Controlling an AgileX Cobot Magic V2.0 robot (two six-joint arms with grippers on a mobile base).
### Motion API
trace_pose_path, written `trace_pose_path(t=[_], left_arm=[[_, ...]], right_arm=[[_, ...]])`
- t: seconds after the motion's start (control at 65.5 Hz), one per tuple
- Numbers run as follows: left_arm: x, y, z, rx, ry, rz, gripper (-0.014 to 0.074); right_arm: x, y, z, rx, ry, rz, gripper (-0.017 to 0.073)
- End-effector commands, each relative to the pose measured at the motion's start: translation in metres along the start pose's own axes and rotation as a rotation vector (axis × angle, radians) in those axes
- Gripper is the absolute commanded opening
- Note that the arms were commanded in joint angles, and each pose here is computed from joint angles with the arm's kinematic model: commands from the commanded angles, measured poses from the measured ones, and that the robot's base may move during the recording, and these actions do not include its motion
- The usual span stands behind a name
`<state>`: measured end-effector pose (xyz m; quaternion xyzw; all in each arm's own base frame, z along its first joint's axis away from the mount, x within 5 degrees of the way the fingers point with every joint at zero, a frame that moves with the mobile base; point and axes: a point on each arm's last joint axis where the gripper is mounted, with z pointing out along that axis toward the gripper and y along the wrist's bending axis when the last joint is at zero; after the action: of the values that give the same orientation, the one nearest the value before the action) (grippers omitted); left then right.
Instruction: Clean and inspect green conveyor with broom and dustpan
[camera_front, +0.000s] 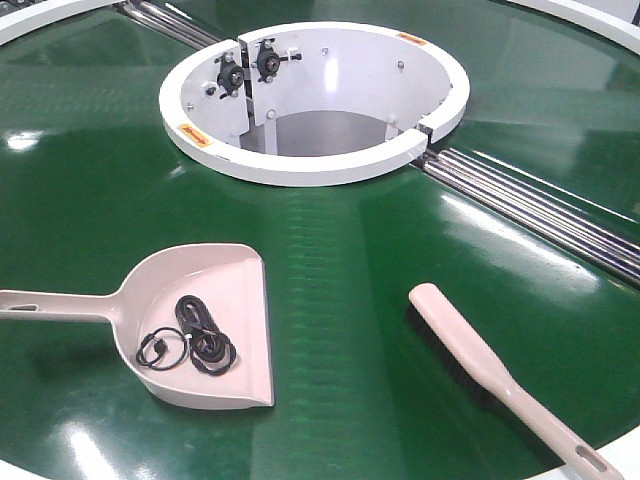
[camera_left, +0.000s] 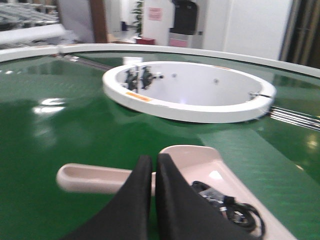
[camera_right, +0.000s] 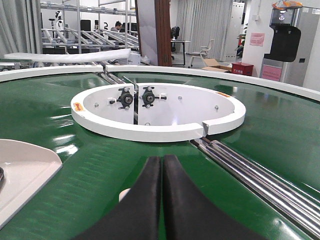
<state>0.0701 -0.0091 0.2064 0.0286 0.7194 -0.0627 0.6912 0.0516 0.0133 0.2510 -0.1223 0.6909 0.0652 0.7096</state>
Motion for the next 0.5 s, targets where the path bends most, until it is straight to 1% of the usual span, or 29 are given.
trace_pose_path(t=[0.0, 0.061, 0.137, 0.168, 0.214, 0.305, 0.397, 0.488], left_arm=[[-0.001, 0.002, -0.005, -0.02, -0.145, -0.012, -0.0008], [0.001, 0.002, -0.01, -0.025, -0.126, -0.001, -0.0008], [0.002, 0.002, -0.015, -0.023, -0.144, 0.051, -0.0008], [0.003, 0.001, -0.016, -0.021, -0.142, 0.053, -0.0008], [0.004, 0.001, -0.015, -0.021, -0.125, 0.068, -0.0008], [0.006, 0.0, -0.015, -0.001, -0.108, 0.076, -0.0008], [0.006, -0.002, -0.015, 0.035, -0.1, 0.075, -0.0008], [0.006, -0.002, -0.015, 0.047, -0.1, 0.073, -0.0008]], right_arm=[[-0.015, -0.001, 0.0, 0.006, -0.084, -0.015, -0.0009], [-0.015, -0.001, 0.0, 0.006, -0.084, -0.015, -0.0009], [-0.015, -0.001, 0.0, 0.006, -0.084, -0.015, -0.0009], [-0.015, -0.001, 0.0, 0.007, -0.084, -0.016, -0.0009], [-0.015, -0.001, 0.001, 0.007, -0.083, -0.016, -0.0009], [-0.015, -0.001, 0.001, 0.007, -0.083, -0.016, -0.0009], [-0.015, -0.001, 0.001, 0.007, -0.083, -0.016, -0.0009], [-0.015, -0.001, 0.001, 0.007, -0.083, -0.016, -0.0009]])
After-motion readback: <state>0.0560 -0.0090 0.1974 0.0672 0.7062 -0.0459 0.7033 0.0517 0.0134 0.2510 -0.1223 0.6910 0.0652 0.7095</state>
